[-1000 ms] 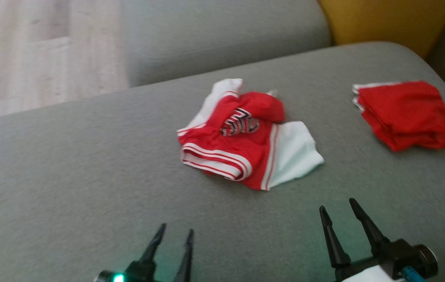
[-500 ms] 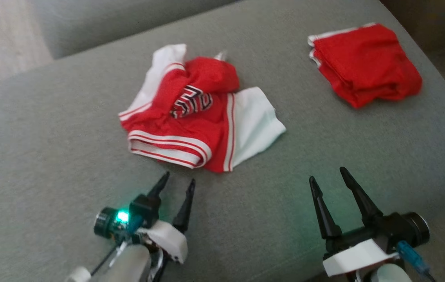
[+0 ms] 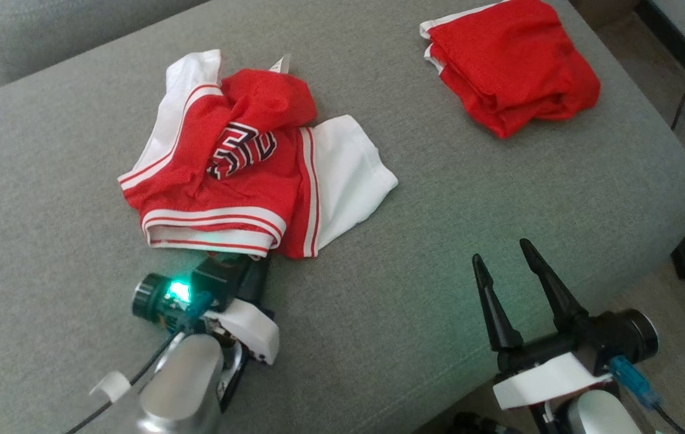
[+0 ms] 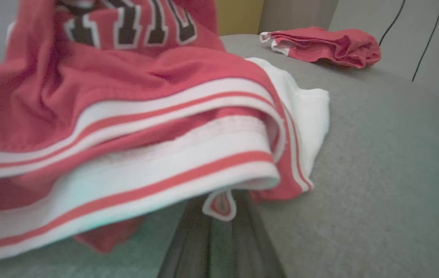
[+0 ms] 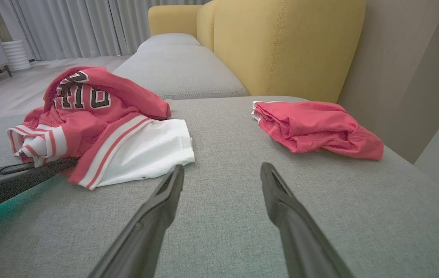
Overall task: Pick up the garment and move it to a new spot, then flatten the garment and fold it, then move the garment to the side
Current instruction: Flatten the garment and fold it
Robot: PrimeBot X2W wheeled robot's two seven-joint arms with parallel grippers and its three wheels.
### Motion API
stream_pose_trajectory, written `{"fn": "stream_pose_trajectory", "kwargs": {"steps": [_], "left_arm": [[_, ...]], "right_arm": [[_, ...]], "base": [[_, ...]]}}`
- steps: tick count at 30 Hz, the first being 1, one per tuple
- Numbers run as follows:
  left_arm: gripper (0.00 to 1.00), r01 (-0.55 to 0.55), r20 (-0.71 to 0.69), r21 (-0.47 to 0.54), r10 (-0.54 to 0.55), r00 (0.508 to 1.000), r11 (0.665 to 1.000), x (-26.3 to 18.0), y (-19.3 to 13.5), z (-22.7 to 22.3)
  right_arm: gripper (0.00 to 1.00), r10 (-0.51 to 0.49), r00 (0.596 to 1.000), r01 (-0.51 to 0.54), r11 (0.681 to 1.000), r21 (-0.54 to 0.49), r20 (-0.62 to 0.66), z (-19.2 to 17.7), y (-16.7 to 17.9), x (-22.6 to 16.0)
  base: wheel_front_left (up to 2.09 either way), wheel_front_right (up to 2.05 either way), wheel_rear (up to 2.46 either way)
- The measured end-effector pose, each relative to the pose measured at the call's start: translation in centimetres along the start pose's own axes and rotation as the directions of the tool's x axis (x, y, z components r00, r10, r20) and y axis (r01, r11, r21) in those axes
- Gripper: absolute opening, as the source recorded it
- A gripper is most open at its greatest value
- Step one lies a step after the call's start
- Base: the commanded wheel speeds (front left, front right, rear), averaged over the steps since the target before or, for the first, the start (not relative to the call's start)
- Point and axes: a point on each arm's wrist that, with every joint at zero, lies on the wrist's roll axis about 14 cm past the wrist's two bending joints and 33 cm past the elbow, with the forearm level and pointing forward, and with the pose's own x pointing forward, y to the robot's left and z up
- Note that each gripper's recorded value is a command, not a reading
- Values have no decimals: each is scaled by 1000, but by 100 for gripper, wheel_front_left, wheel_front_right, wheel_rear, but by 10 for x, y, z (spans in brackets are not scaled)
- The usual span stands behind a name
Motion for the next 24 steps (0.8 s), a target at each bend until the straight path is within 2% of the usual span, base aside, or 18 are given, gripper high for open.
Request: {"fn": "stream_pose_trajectory", "kwargs": {"steps": [8,9,12,17,20,24], "left_arm": [[0,119,75,2,-118,990,993,-2,-45,31],[0,178,125,6,-177,976,984,-1,-67,52],[0,235,172,37,-238,956,971,2,-86,79],[0,279,340,211,-338,878,937,5,-100,197],[0,236,432,319,-363,826,918,-6,-95,275],[0,170,548,381,-370,751,909,-33,-90,356]], "right_arm": [[100,-8,999,7,1000,26,53,13,-2,-7],[100,-5,997,2,999,34,71,17,-1,-10],[100,-2,996,-2,999,43,89,21,0,-12],[100,13,993,-21,997,71,117,25,7,-20],[100,30,990,-42,996,79,141,30,12,-21],[100,59,987,-72,994,83,152,32,20,-21]], "base": [[0,0,0],[0,0,0],[0,0,0],[0,0,0],[0,0,0],[0,0,0]]}}
